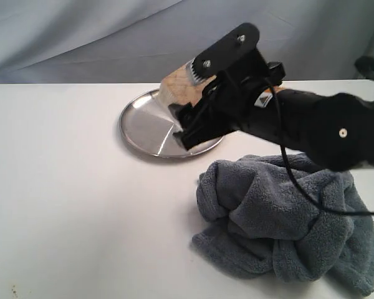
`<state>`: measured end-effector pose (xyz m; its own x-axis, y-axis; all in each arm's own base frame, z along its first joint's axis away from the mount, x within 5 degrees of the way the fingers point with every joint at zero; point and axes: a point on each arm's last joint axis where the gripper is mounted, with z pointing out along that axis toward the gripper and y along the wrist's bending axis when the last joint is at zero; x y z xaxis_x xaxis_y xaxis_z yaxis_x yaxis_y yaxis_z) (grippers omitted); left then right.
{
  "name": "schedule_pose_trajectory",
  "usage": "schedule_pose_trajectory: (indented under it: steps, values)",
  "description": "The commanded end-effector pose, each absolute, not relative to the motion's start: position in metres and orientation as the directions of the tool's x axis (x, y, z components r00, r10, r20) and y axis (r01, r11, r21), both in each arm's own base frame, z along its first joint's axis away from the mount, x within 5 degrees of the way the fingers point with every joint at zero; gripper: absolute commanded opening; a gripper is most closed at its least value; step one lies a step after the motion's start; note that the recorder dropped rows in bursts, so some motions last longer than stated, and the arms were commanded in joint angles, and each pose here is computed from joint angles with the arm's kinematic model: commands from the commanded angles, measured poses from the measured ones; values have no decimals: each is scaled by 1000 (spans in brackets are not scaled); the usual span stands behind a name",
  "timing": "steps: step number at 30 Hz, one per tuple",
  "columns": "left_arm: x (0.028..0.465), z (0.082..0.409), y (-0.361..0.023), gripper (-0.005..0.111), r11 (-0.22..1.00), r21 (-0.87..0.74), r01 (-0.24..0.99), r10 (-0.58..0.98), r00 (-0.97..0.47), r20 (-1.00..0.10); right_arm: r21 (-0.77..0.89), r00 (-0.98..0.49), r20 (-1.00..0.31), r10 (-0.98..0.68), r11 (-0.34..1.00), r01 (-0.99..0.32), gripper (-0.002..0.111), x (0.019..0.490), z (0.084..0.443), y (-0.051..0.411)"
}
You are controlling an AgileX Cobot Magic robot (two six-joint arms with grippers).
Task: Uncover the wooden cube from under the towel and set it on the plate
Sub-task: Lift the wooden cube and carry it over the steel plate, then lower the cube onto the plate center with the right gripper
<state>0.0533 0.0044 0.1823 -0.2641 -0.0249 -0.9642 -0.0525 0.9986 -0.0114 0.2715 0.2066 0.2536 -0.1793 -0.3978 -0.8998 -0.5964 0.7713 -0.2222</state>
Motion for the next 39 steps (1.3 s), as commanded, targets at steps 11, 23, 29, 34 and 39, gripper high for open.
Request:
schedule_pose_trajectory:
  steps: [11, 23, 29, 34, 39]
  values:
    - [53, 182, 4, 0, 999, -13, -46, -24, -250, -968, -210, -308, -780, -544, 692, -691, 0, 442, 209, 248]
    - [53, 182, 4, 0, 999, -13, -46, -24, -250, -968, -130, -402, -749, -527, 712, -690, 0, 487, 183, 237]
    - [53, 182, 4, 0, 999, -13, -46, -24, -250, -968, -114, -430, -730, -532, 715, -690, 0, 490, 165, 236]
    - [53, 182, 4, 0, 999, -13, -46, -24, -250, -968, -113, -442, -721, -534, 720, -685, 0, 492, 152, 235]
    - [53, 182, 4, 0, 999, -13, -46, -24, -250, -968, -70, -475, -731, -490, 746, -663, 0, 493, 146, 236]
